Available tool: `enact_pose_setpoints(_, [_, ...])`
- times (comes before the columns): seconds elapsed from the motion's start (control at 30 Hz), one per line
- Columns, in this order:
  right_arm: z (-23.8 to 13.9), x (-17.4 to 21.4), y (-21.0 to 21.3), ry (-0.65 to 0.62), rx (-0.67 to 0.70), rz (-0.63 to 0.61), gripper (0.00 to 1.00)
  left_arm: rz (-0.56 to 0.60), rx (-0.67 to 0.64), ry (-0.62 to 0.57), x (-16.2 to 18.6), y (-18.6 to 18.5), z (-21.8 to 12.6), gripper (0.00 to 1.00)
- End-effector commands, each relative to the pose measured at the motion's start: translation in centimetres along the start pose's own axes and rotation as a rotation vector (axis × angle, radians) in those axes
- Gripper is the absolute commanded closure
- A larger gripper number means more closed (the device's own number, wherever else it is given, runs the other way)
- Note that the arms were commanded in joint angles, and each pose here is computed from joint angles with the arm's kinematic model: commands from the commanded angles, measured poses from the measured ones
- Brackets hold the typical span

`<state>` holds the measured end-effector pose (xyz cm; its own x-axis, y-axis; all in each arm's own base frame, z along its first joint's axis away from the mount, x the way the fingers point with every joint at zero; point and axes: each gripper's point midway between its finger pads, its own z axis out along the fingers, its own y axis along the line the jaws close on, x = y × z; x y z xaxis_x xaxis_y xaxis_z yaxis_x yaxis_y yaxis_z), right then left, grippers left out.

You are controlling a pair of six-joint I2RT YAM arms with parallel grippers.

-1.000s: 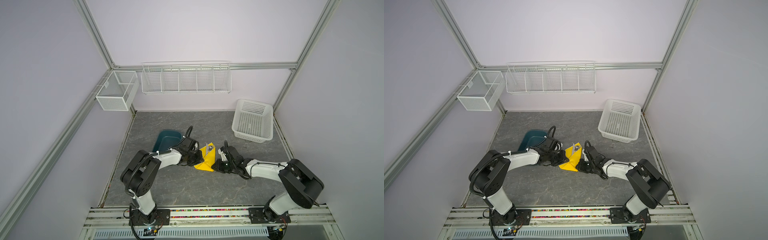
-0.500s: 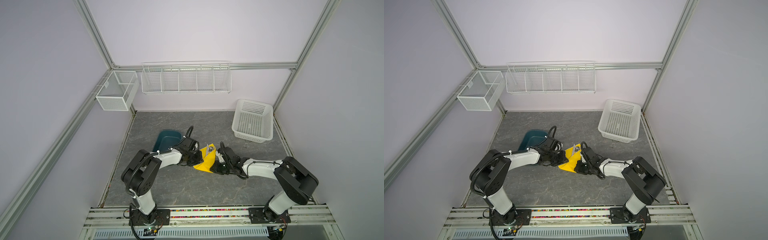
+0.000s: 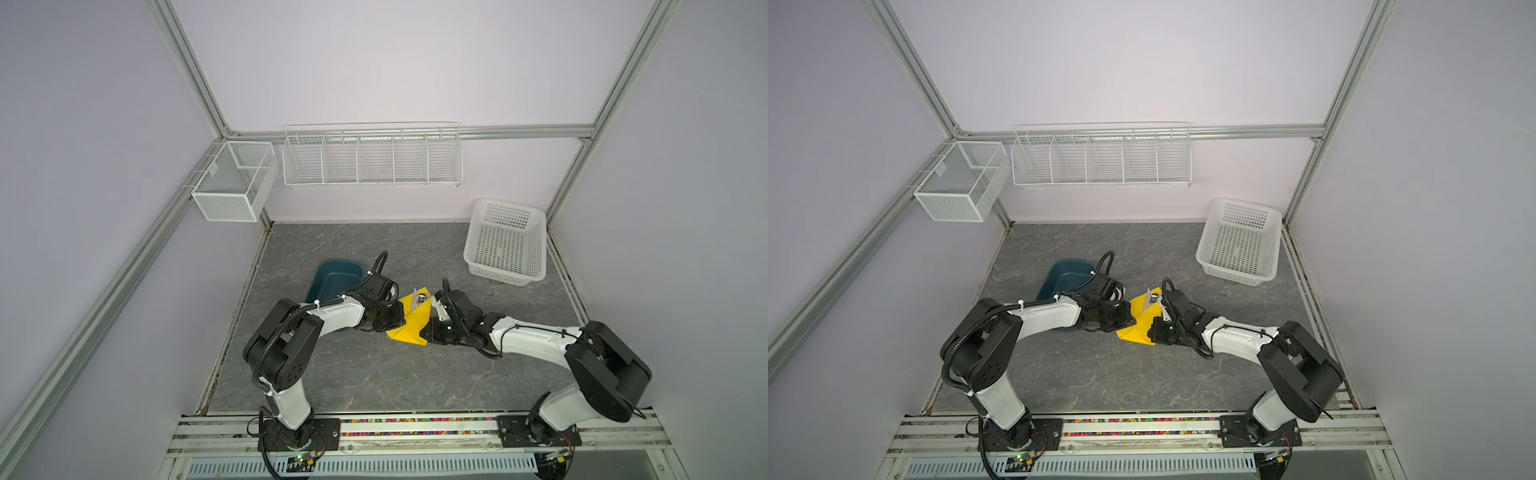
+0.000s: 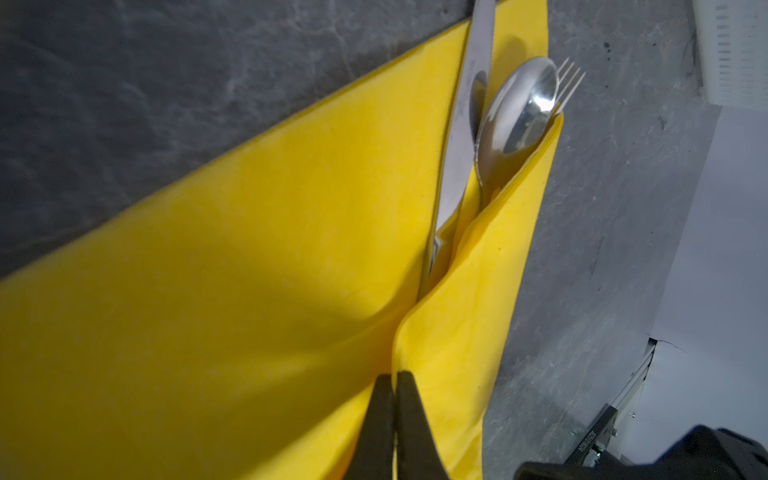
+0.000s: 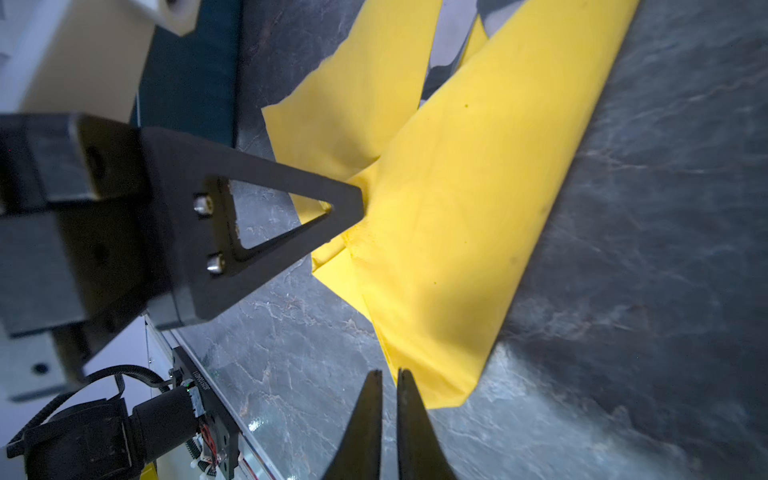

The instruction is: Place the utensils on the paper napkin and roll it up

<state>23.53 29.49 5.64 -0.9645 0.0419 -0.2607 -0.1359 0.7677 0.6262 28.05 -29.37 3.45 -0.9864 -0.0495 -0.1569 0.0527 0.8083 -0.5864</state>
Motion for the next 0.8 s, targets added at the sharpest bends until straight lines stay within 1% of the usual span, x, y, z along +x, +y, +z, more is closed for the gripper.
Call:
enact_pose_setpoints(0.0, [1.2, 0.7, 0.4, 0.035, -0.017, -0.002, 0.91, 0.01, -0.006, -0.012, -0.8, -0.2, 0.1, 0.99])
enact_pose_setpoints(0.07, [1.8, 1.3, 0.2, 0.057, -0.014, -0.004, 0.92, 0.01, -0.005, -0.011, -0.8, -0.2, 0.1, 0.99])
enact_pose_setpoints(0.27, [2.6, 2.5, -2.8, 0.085, 0.109, 0.025, 0.92, 0.015, -0.005, -0.004, -0.8, -0.2, 0.2, 0.99])
enact_pose_setpoints(0.37, [2.2, 2.1, -1.6, 0.073, 0.069, 0.021, 0.92, 0.016, -0.007, -0.003, -0.8, -0.2, 0.2, 0.99])
enact_pose_setpoints(0.5, [0.2, 0.5, 0.4, 0.007, 0.027, -0.002, 0.9, 0.02, -0.011, -0.006, -0.8, -0.2, 0.1, 0.99])
enact_pose_setpoints(0.67, [-1.2, -1.1, 0.0, -0.059, 0.051, 0.011, 0.89, 0.022, -0.007, -0.008, -0.9, -0.4, 0.0, 0.99])
enact_pose_setpoints(0.77, [-0.8, -1.3, -0.2, -0.054, 0.053, 0.02, 0.9, 0.025, -0.005, -0.012, -1.1, -0.6, -0.1, 0.99])
